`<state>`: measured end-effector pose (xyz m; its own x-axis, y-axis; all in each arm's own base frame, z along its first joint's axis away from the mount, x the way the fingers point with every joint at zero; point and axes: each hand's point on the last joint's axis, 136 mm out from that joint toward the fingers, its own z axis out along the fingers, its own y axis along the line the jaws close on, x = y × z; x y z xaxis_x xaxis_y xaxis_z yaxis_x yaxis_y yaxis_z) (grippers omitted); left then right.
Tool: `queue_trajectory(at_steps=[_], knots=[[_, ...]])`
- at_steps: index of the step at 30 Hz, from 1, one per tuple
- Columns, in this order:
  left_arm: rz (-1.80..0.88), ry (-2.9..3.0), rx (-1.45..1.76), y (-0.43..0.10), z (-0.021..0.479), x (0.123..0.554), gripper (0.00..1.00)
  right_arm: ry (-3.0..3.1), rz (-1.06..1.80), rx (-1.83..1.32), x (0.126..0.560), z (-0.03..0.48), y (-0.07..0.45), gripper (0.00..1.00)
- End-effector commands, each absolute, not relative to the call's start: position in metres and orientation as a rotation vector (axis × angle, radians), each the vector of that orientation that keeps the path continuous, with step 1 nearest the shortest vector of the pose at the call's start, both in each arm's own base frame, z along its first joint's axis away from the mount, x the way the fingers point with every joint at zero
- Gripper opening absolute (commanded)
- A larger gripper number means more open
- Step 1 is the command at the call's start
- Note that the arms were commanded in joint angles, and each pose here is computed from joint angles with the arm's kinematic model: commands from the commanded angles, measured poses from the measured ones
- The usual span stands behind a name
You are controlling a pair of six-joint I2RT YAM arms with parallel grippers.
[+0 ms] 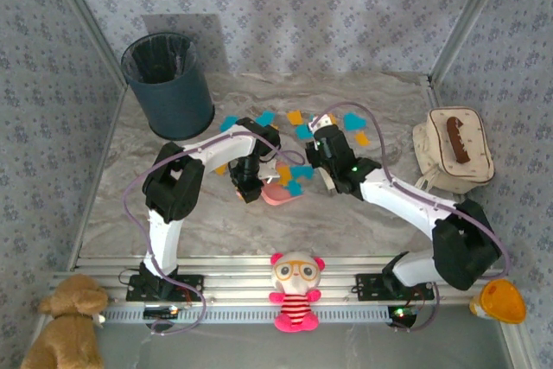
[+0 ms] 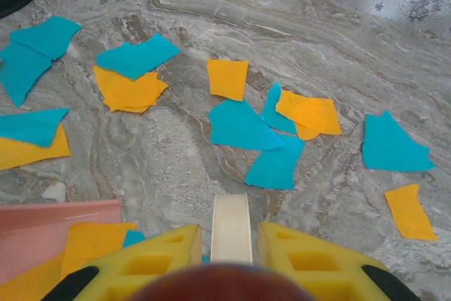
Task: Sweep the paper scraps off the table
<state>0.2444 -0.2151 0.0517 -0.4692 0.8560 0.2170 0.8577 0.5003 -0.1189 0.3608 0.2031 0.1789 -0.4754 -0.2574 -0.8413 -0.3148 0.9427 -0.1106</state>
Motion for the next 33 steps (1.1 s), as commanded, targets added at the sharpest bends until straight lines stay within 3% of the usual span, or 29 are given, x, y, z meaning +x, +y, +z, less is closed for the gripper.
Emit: queue_trajectory(at_steps=[1,20,33], knots=[[-0.019,-2.456,-1.479,-0.214,0.05,0.24,0.0,2.095,0.179,-0.42,0.361,0.182,0.221,0.0],[-0.008,-2.463,-1.526,-0.22,0.047,0.244,0.0,2.038,0.487,-0.426,0.333,0.206,0.255,0.0],[-0.036,-2.512,-1.594,-0.22,0.046,0.25,0.0,1.987,0.431,-0.372,0.323,0.228,0.231,0.0]])
